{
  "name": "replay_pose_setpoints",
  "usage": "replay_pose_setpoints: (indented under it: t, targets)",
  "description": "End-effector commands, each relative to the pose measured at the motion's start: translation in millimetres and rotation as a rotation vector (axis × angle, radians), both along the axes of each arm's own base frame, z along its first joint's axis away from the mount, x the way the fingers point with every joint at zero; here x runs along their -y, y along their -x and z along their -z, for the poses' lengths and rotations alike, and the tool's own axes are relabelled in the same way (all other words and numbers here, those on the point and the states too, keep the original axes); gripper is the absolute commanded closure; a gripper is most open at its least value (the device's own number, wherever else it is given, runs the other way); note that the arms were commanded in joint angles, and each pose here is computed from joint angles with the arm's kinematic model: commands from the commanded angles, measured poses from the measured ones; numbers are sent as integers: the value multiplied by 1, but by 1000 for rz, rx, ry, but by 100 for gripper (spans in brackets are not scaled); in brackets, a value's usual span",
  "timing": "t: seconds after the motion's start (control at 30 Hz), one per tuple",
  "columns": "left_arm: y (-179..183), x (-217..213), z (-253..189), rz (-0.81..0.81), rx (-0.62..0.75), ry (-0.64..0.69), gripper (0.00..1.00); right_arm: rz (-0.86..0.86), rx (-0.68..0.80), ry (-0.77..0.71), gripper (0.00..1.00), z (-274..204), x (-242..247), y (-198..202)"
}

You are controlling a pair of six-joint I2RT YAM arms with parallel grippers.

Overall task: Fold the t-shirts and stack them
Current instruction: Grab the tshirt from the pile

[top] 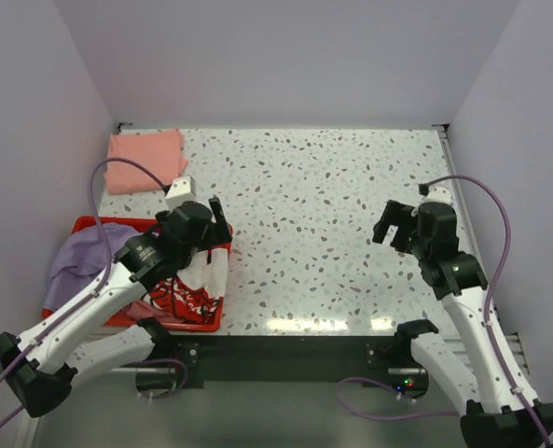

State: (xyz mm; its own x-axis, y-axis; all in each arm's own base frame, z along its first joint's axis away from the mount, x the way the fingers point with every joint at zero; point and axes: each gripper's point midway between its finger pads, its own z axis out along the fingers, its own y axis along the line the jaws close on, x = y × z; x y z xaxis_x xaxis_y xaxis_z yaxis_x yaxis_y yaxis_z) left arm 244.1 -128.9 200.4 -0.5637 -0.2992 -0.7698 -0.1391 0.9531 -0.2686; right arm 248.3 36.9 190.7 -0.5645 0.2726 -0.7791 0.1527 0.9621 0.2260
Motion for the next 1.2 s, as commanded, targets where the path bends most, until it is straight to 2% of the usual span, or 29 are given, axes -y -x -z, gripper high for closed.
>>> replay_pose_setpoints:
  t: [0.0,0.1,0.2,0.23,0.27,0.37,0.5,0.77,0.97,1.1,1.17]
  targets:
    - [-4,-1,-17,-35,31,20,0,27,112,-39,1,-16,0,-4]
    - [-1,-10,-13,-102,-2,7,0,17,149,-73,1,-18,-4,-4]
    - [4,-34,-7,-241,-35,-43,0,-14,155,-79,1,-17,-9,-6]
    - [15,-49,5,-353,-88,-55,0,-29,153,-87,1,-17,-12,-6]
    - [16,-64,-2,-445,-69,-73,0,-34,145,-88,1,-16,-13,-7]
    - [27,-90,1,-586,-104,-141,0,-44,106,-70,1,-12,-13,-5]
    - [22,-106,17,-619,-186,-169,0,-59,75,-73,1,-3,-16,-7]
    - [2,-119,30,-630,-183,-171,0,-81,49,-75,1,0,-20,-7]
    - [0,-123,46,-642,-237,-183,0,-74,51,-70,1,2,-18,-6]
    - [1,-126,54,-651,-265,-203,6,-79,58,-75,1,2,-20,-8]
    - [1,-125,57,-642,-278,-208,14,-72,49,-67,1,3,-18,-7]
